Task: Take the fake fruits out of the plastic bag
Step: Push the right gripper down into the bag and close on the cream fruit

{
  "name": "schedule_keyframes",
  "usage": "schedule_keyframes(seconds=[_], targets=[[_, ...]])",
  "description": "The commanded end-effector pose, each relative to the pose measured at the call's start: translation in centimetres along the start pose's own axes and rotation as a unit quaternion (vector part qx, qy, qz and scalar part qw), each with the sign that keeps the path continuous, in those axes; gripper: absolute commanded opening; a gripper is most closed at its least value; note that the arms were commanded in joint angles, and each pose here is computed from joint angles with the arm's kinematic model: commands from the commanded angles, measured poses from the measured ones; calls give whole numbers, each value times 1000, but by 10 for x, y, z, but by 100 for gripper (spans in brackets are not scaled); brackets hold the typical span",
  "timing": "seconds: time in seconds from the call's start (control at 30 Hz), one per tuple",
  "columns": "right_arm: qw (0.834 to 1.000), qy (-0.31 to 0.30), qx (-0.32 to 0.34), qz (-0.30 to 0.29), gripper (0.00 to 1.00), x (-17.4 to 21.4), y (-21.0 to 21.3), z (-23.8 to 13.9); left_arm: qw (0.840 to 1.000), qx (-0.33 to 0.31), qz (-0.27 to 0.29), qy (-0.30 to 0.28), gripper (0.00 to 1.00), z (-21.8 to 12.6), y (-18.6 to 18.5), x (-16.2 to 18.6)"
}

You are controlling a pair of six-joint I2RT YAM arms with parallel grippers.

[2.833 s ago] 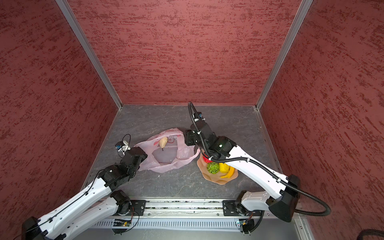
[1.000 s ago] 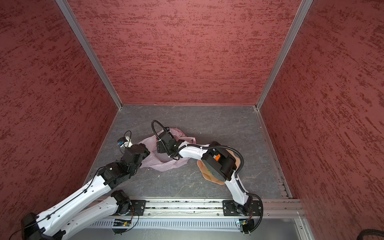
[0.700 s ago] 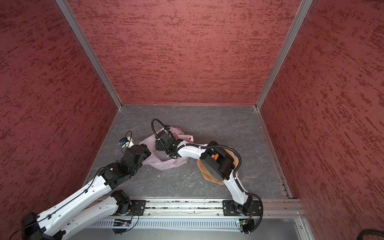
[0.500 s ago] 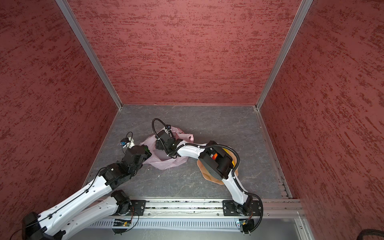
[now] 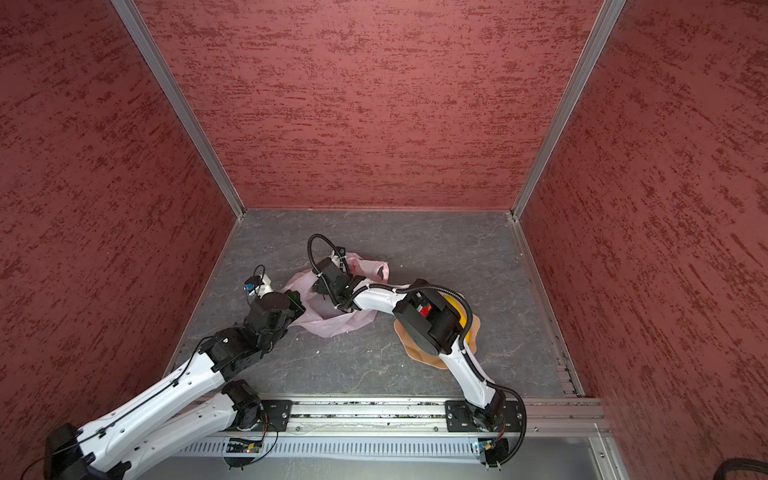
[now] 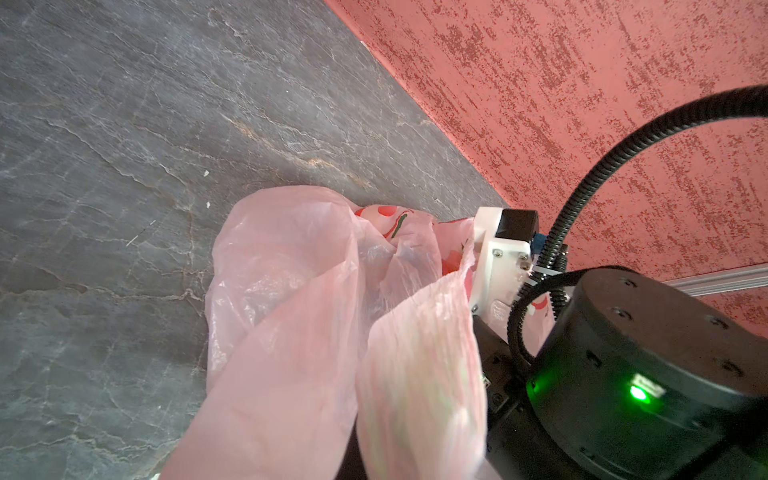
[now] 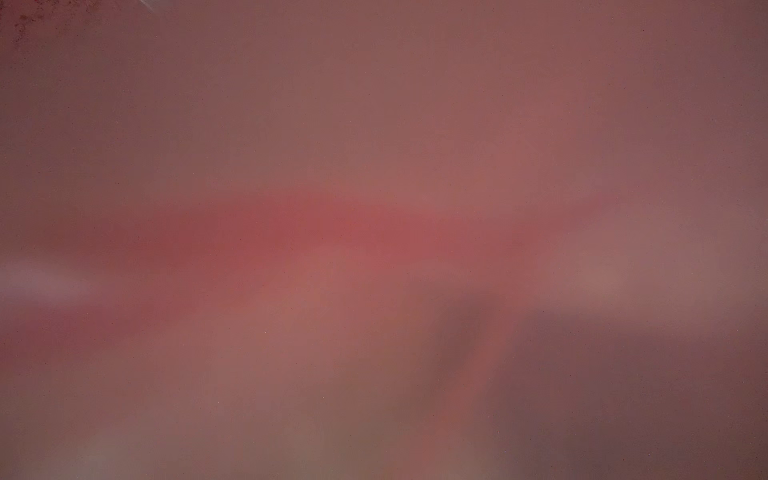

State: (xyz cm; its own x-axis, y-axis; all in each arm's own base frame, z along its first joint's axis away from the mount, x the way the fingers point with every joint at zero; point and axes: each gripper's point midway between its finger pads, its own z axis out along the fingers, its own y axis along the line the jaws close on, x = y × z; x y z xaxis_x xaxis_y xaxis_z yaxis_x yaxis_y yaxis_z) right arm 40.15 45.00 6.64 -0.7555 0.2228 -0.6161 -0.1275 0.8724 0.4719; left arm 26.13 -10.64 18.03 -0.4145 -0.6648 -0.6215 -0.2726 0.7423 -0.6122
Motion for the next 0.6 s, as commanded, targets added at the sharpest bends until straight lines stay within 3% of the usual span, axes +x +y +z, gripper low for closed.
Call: schedule_keyframes(seconds=[0.0,0.3,0.57], targets=[[999,-21,-17,26,81,-14,9,7,1000,15,10,2,0,-1,-6,1],[999,-14,-14,35,79,-12,6,16,1000,21,13,4,0,-2,-8,2],[999,-14,-12,40,72,-13,3,21,1000,21,18,5,0,-3,-9,1]])
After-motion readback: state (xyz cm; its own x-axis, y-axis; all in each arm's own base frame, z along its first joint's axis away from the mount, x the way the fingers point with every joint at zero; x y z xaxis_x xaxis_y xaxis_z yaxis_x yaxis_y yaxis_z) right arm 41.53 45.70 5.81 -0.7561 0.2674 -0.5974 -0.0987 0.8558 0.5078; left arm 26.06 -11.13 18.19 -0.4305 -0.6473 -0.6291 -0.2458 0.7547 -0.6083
